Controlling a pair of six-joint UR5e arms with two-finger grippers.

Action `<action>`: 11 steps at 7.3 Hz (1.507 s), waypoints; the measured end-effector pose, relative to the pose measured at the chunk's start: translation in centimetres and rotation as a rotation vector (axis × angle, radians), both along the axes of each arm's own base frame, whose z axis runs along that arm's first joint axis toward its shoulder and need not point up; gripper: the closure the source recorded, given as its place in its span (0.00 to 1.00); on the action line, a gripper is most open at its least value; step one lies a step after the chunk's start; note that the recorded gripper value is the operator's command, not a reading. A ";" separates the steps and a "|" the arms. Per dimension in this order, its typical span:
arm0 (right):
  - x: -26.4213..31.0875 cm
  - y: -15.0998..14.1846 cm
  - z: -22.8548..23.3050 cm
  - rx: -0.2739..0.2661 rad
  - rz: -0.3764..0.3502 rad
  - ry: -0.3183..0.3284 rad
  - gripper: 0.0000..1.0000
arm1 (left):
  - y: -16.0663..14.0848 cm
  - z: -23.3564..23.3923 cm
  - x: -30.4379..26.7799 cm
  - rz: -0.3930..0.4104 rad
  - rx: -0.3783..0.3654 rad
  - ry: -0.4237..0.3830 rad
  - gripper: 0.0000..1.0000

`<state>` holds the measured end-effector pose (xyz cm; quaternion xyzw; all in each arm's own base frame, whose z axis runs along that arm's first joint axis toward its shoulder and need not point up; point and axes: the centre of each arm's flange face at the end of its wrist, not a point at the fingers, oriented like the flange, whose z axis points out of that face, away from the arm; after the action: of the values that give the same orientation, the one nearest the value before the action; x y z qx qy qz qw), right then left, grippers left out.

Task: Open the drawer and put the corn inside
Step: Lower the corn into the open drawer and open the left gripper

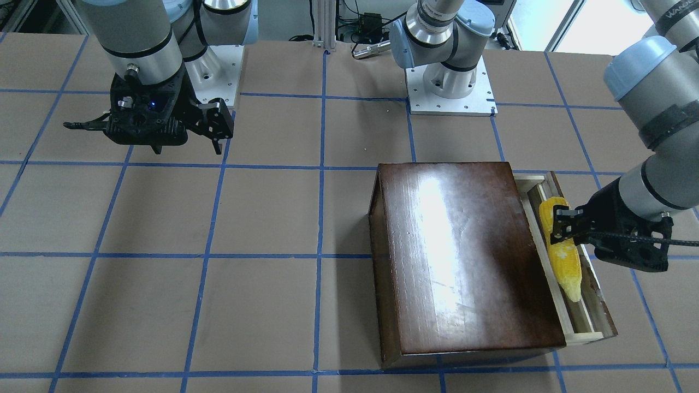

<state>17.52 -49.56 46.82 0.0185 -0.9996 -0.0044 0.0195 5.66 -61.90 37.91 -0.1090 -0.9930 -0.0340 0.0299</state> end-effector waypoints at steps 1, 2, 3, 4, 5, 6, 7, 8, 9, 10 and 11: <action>0.0 0.0 0.0 0.000 0.000 0.000 0.00 | 0.1 -0.2 0.0 0.006 0.004 0.000 0.19; 0.0 0.0 0.0 0.000 0.000 0.000 0.00 | 0.1 -0.4 0.0 0.008 0.008 -0.001 0.15; 0.0 0.0 0.0 0.000 0.000 0.000 0.00 | 0.1 -0.4 0.1 0.013 0.011 -0.004 0.15; 0.0 0.0 0.0 0.000 0.000 0.000 0.00 | 0.1 -0.4 0.1 0.018 0.014 -0.007 0.12; 0.0 0.0 0.0 0.000 0.000 0.000 0.00 | 0.2 -0.4 0.1 0.020 0.014 -0.008 0.12; 0.0 0.0 0.0 0.000 0.000 0.000 0.00 | 0.2 -0.2 0.1 0.021 0.013 -0.009 0.11; 0.0 0.0 0.0 0.000 0.000 0.000 0.00 | 0.3 0.0 0.1 0.021 0.010 -0.011 0.10; 0.0 0.0 0.0 0.000 0.000 0.000 0.00 | 0.4 0.4 0.1 0.022 0.006 -0.013 0.06; 0.0 0.0 0.0 0.000 0.000 0.000 0.00 | 0.5 1.2 0.0 0.022 -0.003 -0.017 0.03; 0.0 0.0 0.0 0.000 0.000 0.000 0.00 | 0.7 2.3 -0.2 0.023 -0.014 -0.021 0.00; 0.0 0.0 0.0 0.000 0.000 0.000 0.00 | 1.1 3.8 -0.6 0.034 -0.016 -0.022 0.00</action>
<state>17.52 -49.55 46.82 0.0185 -0.9996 -0.0044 0.0195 5.08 -60.80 41.69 -0.0920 -0.9952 -0.0270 0.0185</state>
